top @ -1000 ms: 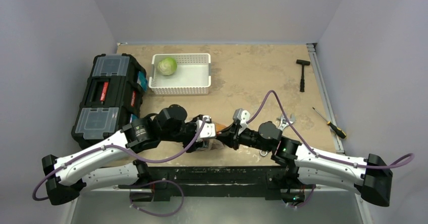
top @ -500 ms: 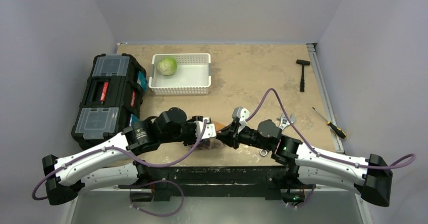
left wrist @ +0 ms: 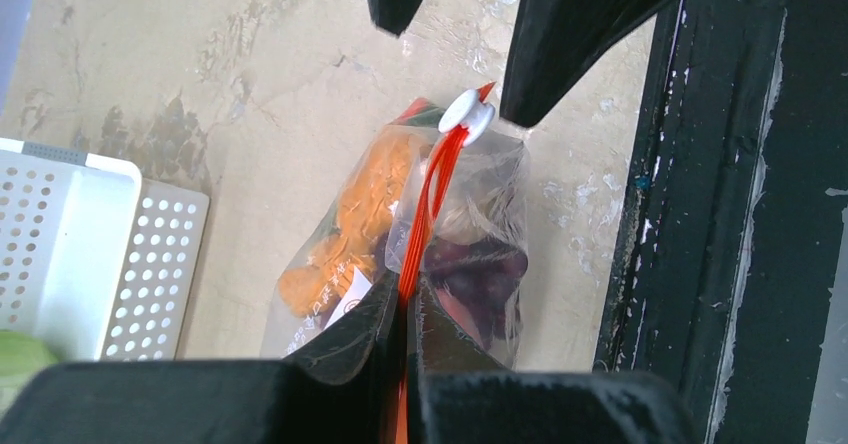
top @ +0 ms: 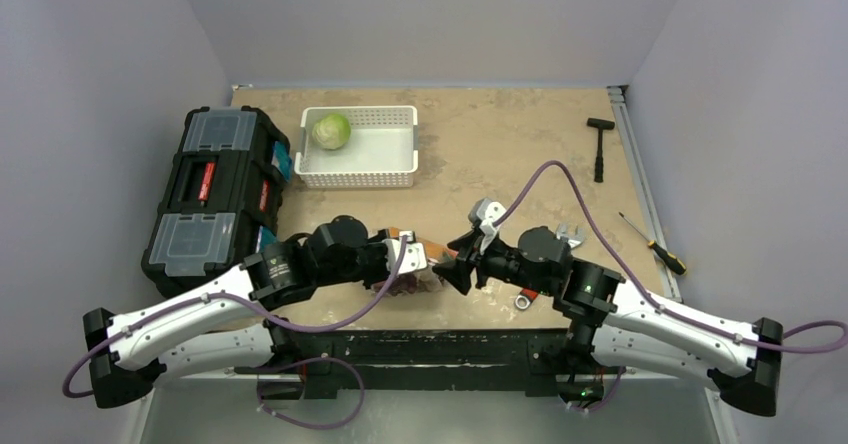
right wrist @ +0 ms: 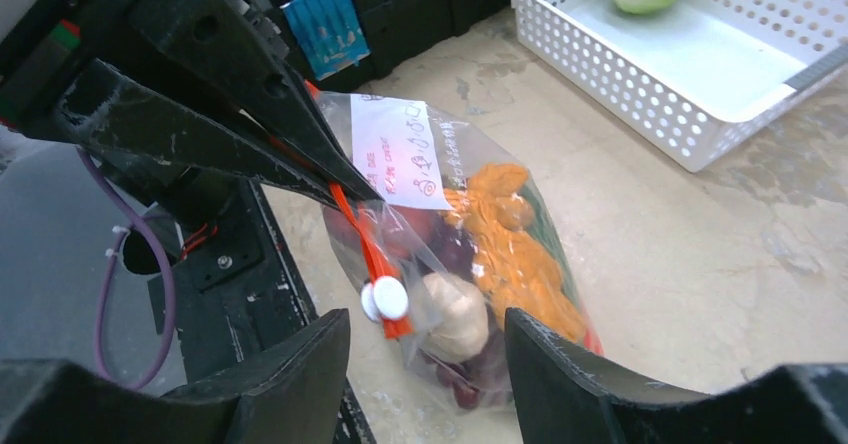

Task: Place the food in the zip-top bag and seal the zipper
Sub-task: Adjust the zipper food storage bag at the center of the board.

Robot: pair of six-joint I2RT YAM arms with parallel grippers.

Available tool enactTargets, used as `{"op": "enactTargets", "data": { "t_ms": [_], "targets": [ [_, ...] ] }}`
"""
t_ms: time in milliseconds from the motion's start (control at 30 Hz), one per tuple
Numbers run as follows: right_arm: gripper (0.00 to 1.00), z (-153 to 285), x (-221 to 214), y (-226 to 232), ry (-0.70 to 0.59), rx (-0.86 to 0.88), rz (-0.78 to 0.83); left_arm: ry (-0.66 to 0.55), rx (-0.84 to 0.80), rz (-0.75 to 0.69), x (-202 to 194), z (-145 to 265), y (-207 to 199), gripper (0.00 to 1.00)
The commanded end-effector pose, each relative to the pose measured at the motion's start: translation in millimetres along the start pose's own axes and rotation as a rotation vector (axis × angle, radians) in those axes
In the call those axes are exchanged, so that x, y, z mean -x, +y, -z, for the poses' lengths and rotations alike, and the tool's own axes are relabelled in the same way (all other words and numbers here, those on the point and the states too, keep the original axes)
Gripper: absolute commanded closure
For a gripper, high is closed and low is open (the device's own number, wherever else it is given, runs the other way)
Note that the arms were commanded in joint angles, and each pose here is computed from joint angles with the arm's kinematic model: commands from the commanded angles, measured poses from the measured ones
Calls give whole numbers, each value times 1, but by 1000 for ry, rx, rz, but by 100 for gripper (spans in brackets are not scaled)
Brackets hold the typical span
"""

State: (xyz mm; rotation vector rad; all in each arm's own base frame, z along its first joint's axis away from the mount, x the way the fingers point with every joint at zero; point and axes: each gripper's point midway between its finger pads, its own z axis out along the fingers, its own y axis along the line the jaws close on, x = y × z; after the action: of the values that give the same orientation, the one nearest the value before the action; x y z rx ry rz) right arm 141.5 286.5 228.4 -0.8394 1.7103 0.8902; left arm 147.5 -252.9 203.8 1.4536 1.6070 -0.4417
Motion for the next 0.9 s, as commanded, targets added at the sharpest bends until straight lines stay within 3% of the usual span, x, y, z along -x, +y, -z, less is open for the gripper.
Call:
{"op": "enactTargets", "data": {
  "t_ms": [0, 100, 200, 333, 400, 433, 533, 733, 867],
  "targets": [
    [42, 17, 11, -10, -48, -65, -29, -91, 67, 20, 20, 12, 12, 100],
    [40, 24, 28, -13, -74, -98, -36, -98, 68, 27, 19, 15, 11, 100],
    [41, 25, 35, -5, -1, -69, -19, -86, 64, 33, 17, 17, 10, 100],
    [45, 27, 32, 0, 97, -14, 128, -62, 115, 56, 11, 20, 18, 100],
    [52, 21, 23, 3, 127, 37, 218, -65, 112, 71, 14, 22, 18, 100],
    [59, 17, 23, 8, 109, 75, 266, -66, 105, 74, 14, 22, 17, 100],
    [64, 12, 30, 12, 11, 102, 337, -71, 108, 86, 15, 23, 17, 100],
    [48, 16, 50, 23, -196, 143, 455, -93, 76, 102, 20, 22, 11, 100],
    [47, 1, 43, 26, -167, 162, 484, -100, 49, 113, 23, 21, 7, 100]
  ]
}}
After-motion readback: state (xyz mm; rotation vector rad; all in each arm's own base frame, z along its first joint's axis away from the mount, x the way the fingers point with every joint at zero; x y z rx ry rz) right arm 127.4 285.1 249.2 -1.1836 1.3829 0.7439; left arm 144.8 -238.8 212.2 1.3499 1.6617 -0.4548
